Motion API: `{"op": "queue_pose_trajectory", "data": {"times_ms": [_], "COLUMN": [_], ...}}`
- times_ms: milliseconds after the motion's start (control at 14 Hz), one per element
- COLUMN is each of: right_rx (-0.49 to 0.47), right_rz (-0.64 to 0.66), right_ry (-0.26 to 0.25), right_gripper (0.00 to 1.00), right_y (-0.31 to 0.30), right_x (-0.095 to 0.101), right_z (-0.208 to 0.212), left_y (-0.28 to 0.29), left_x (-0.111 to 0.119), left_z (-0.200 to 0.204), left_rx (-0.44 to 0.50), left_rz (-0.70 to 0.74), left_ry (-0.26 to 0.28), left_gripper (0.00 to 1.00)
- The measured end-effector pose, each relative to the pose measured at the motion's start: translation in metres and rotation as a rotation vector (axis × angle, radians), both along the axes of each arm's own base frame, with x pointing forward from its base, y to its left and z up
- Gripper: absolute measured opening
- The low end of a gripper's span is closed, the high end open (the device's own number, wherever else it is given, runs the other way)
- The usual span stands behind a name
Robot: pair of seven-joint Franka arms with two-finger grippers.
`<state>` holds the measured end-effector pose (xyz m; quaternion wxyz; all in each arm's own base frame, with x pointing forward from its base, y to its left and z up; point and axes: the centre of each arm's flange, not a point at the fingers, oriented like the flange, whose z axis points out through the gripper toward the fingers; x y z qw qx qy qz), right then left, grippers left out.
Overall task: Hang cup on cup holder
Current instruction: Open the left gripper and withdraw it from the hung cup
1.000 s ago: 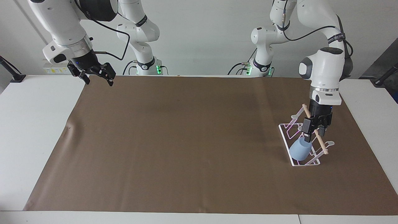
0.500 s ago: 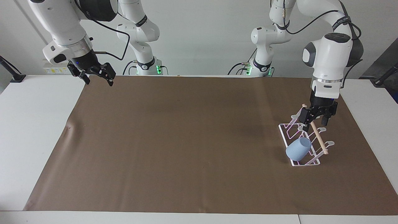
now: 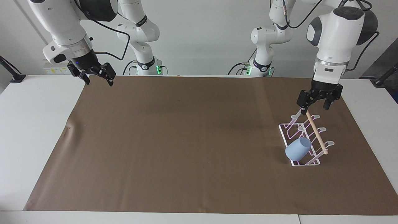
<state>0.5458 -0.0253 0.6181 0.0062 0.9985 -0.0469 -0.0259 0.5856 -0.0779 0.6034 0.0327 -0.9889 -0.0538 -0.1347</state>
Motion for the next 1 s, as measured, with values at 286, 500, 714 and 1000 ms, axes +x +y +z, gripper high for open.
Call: {"op": "queue_pose_trajectory", "data": {"times_ms": [286,500,714,1000], "right_rx": [0.0,0.0,0.0,0.001], "right_rz": [0.0,0.0,0.0,0.0], "right_ry": [0.0,0.0,0.007,0.01], "right_gripper": [1.0,1.0,1.0,1.0], "right_y": [0.0,0.0,0.0,0.0], "right_x": [0.0,0.0,-0.001,-0.003], "right_z": [0.0,0.0,-0.003,-0.005], "left_y": [0.007,0.016,0.02,0.048], "left_x": [-0.005,-0.009,-0.015,-0.021], "left_z": [0.017,0.022,0.023,0.023], "left_rx": [-0.018,-0.006,0.001,-0.053], "left_rz": [-0.111,-0.179,-0.257,-0.304], "left_ry": [0.058,0.101,0.167,0.219], "left_gripper": [1.0,1.0,1.0,1.0]}}
